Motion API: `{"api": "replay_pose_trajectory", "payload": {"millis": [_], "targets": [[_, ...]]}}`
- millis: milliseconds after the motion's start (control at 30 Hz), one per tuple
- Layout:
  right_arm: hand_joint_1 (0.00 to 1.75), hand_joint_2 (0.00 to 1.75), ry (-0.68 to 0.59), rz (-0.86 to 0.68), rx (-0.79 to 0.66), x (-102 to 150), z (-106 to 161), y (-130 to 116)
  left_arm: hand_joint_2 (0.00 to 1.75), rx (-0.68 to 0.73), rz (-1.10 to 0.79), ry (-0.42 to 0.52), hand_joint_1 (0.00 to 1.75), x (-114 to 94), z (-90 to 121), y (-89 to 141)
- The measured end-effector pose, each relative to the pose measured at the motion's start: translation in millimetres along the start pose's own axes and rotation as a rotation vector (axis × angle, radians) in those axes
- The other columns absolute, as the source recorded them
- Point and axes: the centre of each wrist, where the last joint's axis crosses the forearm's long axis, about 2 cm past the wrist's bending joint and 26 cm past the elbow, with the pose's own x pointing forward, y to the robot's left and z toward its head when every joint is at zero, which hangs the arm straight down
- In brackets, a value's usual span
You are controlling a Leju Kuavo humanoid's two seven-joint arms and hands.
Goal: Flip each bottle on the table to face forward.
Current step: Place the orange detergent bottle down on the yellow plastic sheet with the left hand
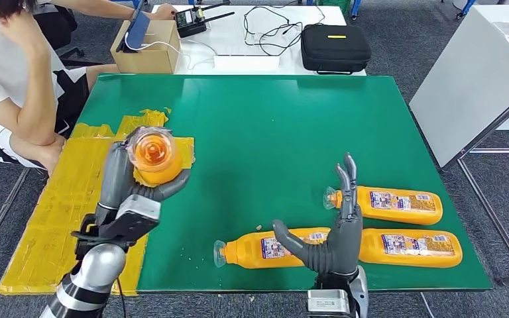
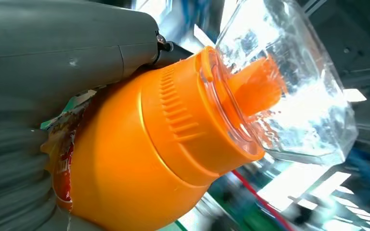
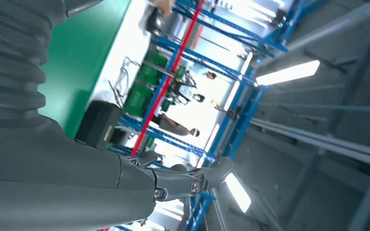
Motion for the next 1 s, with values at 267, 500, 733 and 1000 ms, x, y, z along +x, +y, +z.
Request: {"api": "replay_pose_trajectory", "payload": {"millis": [267, 500, 733, 1000], "targets": [[0.0, 1.75, -0.035, -0.002, -0.016, 4, -13, -8, 1.75, -0.024, -0.663, -0.04, 1.75, -21, -17, -8], [0.0, 1.75, -0.049, -0.018, -0.011, 3, -22, -7, 1.75, -0.139, -0.843, -0.018, 1.75, -49, -10, -25], [0.0, 1.75, -0.056, -0.034, 0.0, 3, -28, -7, 1.75, -0.237, -0.878, 0.064, 1.75, -65, -1, -39], [0.0, 1.75, -0.059, -0.059, 0.032, 3, -36, -1, 1.75, -0.49, -0.919, 0.19, 1.75, -101, 33, -66]]}}
